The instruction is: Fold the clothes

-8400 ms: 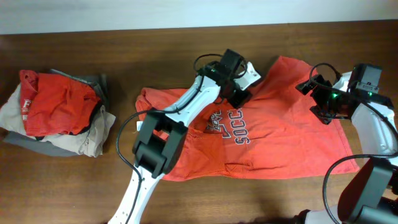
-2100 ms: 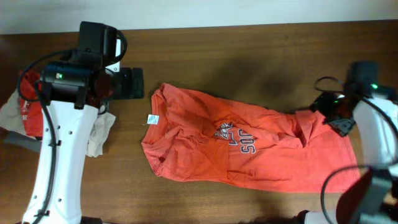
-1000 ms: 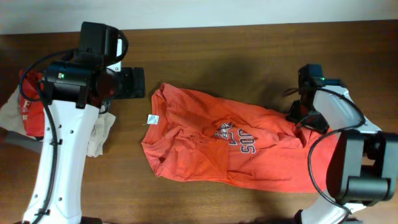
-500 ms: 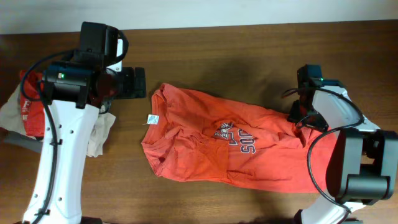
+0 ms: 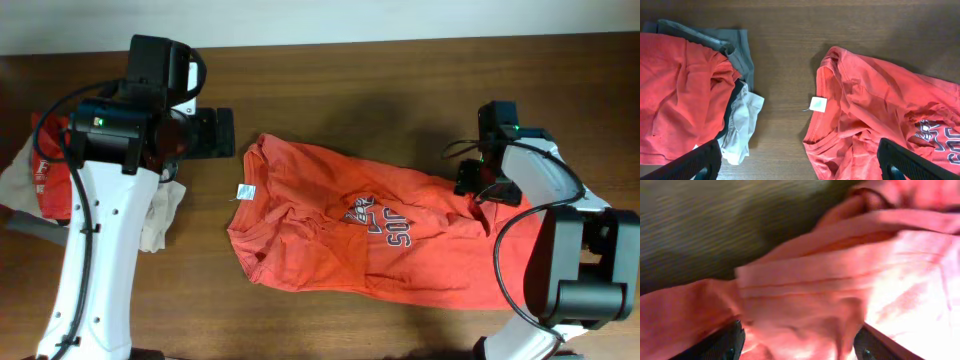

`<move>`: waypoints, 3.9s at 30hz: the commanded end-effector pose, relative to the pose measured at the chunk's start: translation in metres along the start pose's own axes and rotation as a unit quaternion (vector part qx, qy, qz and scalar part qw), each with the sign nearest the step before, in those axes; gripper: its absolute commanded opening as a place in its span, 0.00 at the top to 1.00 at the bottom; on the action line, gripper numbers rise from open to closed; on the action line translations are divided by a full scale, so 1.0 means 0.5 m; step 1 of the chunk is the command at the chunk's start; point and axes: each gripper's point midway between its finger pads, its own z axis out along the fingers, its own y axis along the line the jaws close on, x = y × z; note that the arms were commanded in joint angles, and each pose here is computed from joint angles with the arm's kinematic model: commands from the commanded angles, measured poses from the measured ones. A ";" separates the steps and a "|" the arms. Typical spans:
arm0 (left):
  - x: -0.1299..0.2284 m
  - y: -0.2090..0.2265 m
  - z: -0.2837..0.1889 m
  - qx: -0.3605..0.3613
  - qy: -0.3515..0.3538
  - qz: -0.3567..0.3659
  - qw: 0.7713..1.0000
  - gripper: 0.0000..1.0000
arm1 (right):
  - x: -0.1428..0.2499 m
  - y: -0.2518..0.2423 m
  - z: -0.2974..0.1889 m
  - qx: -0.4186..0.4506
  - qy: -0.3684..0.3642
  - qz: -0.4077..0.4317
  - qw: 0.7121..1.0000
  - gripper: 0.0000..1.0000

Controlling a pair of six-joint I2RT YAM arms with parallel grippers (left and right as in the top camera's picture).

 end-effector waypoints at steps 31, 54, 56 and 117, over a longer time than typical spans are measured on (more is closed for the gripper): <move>0.001 0.001 0.001 0.004 -0.001 -0.005 1.000 0.01 | -0.012 0.006 -0.003 0.026 -0.023 -0.016 0.999 0.33; -0.008 -0.001 0.000 0.006 -0.010 -0.006 1.000 0.01 | 0.067 -0.090 -0.072 -0.013 0.056 0.278 0.959 0.96; -0.009 -0.001 0.000 0.006 -0.011 -0.007 1.000 0.01 | 0.080 -0.094 -0.081 -0.017 0.068 0.300 0.951 0.96; 0.146 -0.172 0.540 0.107 0.203 0.165 0.959 0.79 | 0.216 -0.286 0.000 0.114 0.137 0.404 0.897 0.96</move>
